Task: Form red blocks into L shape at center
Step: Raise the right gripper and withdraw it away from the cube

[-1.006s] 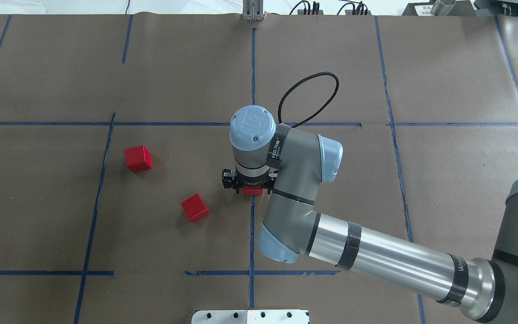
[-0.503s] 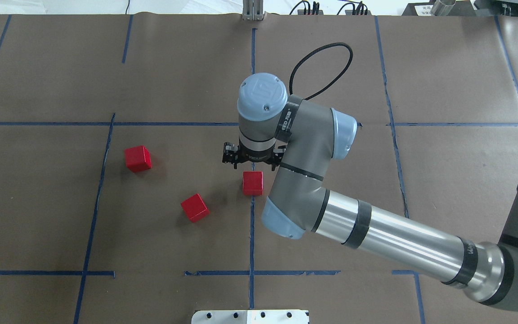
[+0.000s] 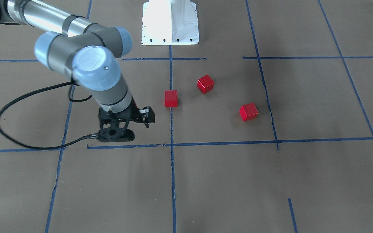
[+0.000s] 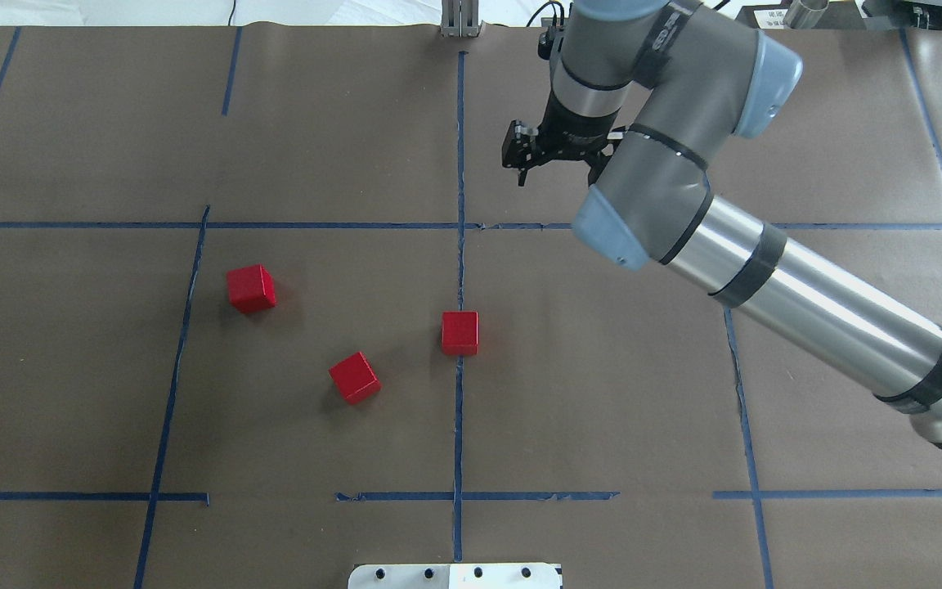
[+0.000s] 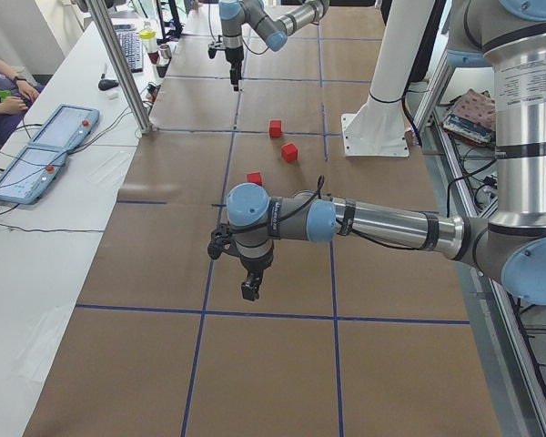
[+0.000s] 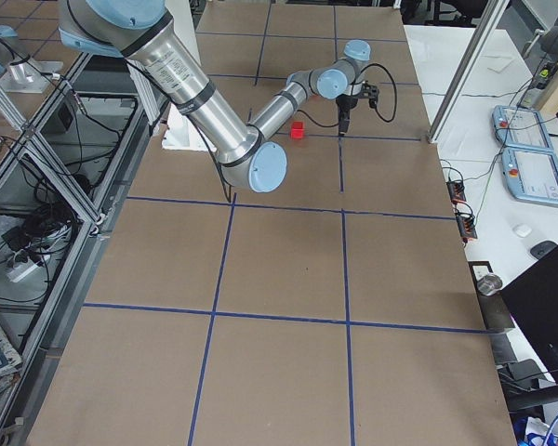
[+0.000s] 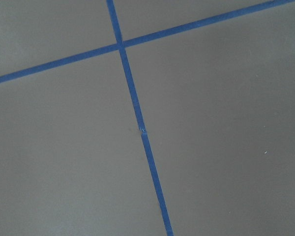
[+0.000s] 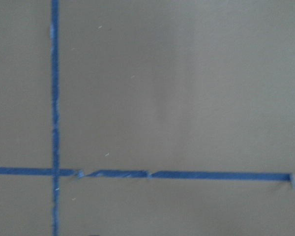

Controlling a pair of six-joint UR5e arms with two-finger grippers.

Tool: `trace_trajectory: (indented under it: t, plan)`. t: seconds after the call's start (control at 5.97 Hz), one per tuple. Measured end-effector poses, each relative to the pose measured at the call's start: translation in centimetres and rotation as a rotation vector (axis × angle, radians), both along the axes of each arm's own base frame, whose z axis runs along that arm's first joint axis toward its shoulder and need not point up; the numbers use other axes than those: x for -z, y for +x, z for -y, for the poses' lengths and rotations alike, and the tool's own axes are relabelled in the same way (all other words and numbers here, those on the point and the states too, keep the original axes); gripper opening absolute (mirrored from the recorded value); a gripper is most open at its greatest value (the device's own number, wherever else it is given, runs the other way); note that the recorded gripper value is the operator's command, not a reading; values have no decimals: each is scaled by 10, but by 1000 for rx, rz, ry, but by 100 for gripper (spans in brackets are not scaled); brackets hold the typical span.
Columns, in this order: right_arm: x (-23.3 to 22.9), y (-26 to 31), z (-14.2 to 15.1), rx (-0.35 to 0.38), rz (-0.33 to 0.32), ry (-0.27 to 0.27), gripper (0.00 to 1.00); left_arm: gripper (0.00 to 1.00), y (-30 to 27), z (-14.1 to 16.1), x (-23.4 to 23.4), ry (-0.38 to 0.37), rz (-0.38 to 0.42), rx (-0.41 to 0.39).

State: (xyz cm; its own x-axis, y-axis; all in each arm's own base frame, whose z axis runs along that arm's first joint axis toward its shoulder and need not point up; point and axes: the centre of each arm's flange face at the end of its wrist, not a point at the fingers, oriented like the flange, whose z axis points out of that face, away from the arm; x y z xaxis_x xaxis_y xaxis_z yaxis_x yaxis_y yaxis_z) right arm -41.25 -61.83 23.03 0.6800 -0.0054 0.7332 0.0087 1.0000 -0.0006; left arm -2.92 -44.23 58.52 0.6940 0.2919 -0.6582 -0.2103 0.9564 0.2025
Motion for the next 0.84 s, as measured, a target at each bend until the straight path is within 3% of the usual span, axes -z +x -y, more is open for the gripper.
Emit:
trace_trajectory:
  t: [0.34,0.5,0.67,0.84]
  plan:
    - [-113,148,45,87,-37,105,99,100,4,26,33,110,-17,2]
    - [-171,223,40,131,-47,157,100,100,8,34,47,107,-46,31]
    - [-228,288,11,170,-55,196,100,100,23,36,64,60,-83,79]
    - [-274,343,-38,184,-63,213,100,100,53,35,91,11,-108,113]
